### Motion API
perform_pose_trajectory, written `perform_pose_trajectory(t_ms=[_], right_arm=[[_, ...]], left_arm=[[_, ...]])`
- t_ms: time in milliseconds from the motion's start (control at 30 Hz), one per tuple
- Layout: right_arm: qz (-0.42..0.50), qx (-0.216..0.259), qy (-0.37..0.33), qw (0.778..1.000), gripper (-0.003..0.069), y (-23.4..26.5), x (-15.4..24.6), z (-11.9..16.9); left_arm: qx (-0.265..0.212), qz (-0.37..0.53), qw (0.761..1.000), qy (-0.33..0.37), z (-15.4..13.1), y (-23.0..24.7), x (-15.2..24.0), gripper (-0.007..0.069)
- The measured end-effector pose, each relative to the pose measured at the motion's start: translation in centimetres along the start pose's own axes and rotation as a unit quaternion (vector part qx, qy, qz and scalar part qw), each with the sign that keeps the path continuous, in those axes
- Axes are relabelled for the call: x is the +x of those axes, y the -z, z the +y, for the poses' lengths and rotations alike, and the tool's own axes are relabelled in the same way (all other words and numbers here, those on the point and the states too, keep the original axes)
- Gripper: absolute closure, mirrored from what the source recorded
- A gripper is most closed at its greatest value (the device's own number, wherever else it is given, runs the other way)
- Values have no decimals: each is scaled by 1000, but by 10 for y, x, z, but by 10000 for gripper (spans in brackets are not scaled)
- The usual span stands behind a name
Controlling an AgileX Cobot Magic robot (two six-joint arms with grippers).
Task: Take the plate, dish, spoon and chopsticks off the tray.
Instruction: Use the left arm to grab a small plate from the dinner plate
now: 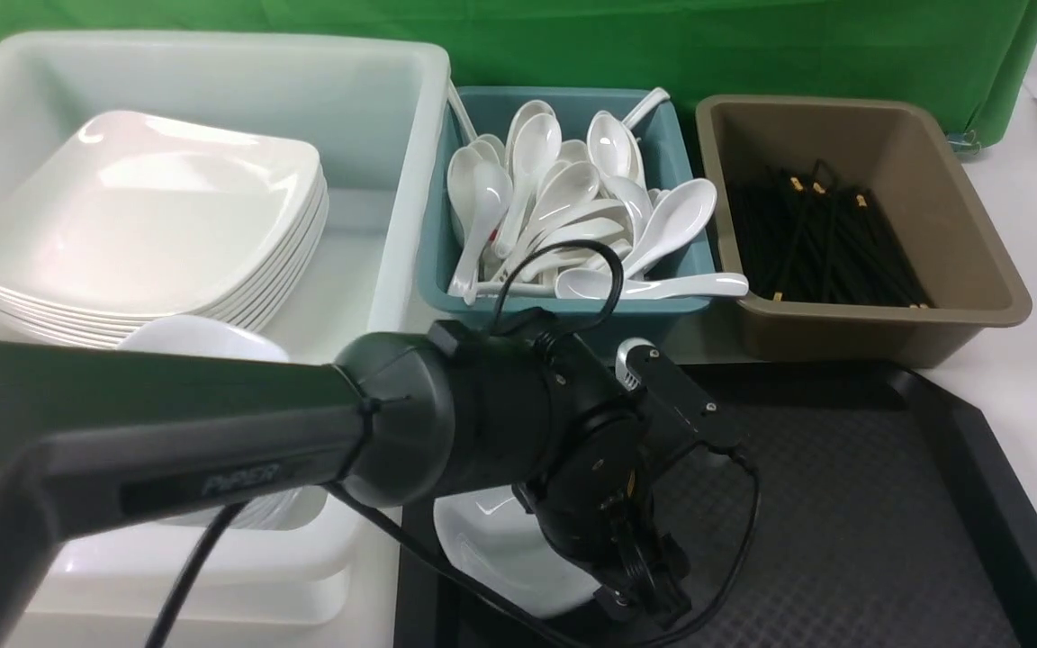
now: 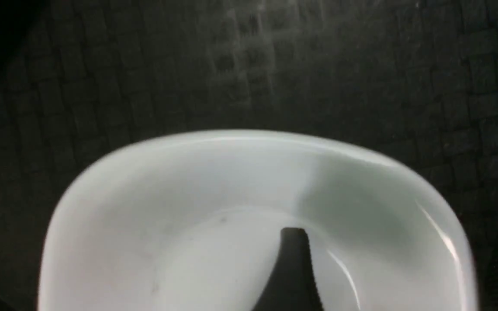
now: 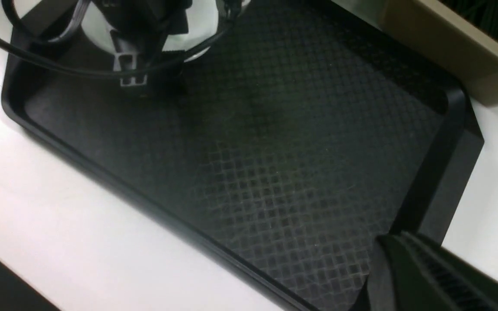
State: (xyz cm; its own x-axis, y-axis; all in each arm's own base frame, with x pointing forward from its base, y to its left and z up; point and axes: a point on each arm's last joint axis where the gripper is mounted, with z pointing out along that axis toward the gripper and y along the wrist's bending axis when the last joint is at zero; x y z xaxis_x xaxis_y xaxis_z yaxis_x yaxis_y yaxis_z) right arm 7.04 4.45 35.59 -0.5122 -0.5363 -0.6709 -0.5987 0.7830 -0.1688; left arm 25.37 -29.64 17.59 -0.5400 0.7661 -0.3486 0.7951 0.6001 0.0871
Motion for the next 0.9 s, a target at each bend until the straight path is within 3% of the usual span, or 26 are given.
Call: perform_pose_trajectory(t_ms=[467,633,767,833,900], right_arm=[[0,0,0,1000,627,0,0,0],[0,0,0,1000,624,0,0,0],[0,0,0,1000,623,0,0,0],[0,0,0,1000,617,0,0,0],[0,0,0,1000,615,0,0,0]], left_arm=[[-8,12,999,31,1,-8,1,78],[-21,21,999,36,3,-15,2,123],[-16,21,998,49,2,-15,2,270],[-8,26,998,58,-1,-13,2,402],[-8,32,998,48,-2,-9,3,440]])
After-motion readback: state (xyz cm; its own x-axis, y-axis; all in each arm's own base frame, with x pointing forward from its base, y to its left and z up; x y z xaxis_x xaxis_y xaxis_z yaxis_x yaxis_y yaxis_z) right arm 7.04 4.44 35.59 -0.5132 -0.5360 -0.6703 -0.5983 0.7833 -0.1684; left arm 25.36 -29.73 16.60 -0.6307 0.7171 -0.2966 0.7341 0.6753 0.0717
